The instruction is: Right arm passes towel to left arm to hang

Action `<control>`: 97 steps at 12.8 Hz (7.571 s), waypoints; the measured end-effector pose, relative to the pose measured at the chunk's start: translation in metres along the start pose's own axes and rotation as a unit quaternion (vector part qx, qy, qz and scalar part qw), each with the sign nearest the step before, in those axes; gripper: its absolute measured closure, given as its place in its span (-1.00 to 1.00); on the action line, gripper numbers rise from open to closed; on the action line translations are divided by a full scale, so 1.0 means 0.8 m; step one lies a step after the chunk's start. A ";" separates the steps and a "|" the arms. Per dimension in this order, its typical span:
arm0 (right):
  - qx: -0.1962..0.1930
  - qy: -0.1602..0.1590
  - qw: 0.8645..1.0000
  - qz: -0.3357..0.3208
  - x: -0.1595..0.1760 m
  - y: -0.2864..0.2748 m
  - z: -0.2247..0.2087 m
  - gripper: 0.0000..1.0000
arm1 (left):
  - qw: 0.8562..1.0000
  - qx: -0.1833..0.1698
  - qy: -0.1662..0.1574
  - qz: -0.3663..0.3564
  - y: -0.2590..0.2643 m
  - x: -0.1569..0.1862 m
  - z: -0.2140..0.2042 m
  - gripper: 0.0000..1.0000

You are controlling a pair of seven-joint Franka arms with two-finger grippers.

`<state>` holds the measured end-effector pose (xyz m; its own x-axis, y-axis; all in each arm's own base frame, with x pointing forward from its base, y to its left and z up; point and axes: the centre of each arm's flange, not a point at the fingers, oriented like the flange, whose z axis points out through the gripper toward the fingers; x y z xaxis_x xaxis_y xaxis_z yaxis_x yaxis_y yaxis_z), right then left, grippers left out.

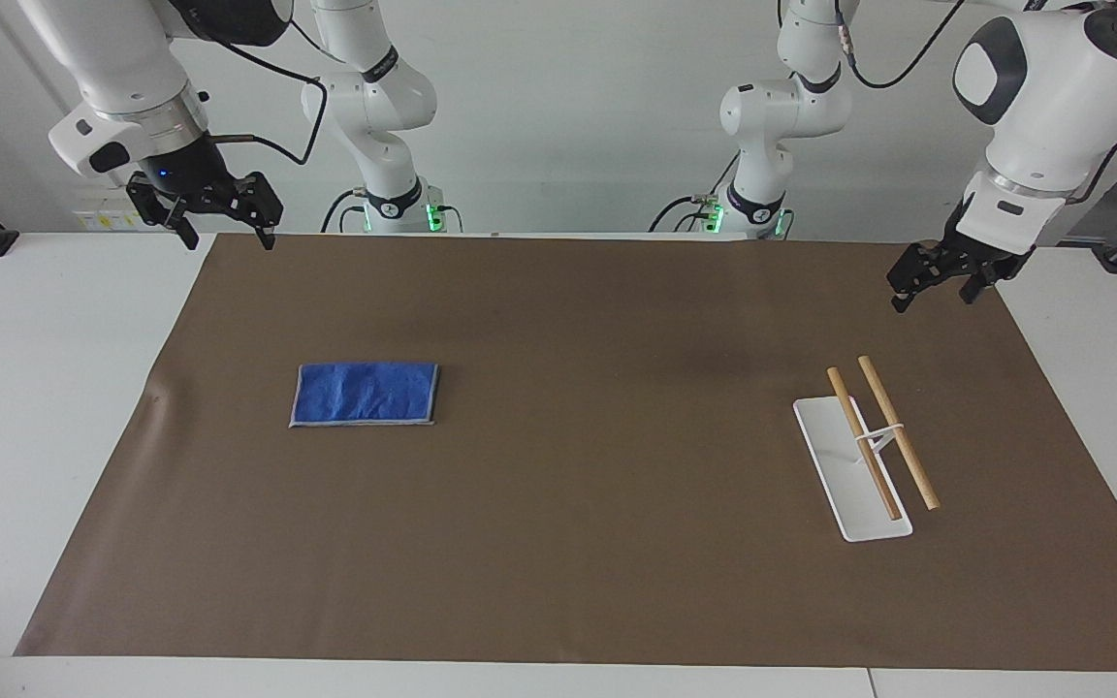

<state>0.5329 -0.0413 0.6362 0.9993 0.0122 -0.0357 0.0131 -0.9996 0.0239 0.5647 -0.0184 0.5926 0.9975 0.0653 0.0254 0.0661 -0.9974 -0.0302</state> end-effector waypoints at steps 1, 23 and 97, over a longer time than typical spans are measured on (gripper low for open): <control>0.000 0.000 1.000 0.000 0.000 0.000 0.000 -1.00 | 1.000 0.000 0.000 0.000 0.000 0.000 0.000 -1.00; 0.011 0.051 0.997 -0.048 0.041 -0.052 0.268 -1.00 | 1.000 0.000 0.000 0.000 0.000 0.000 0.000 -1.00; 0.532 -0.067 0.620 0.572 0.012 -0.426 0.197 0.77 | 0.709 -0.249 -0.057 -0.657 0.233 0.001 0.129 -1.00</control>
<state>0.5327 0.2953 0.4702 0.3192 -0.6516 -0.6881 -0.8041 0.1981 -0.5606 0.5805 -0.2006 0.4839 0.0794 0.9232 -0.3761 0.9524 0.0412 0.3020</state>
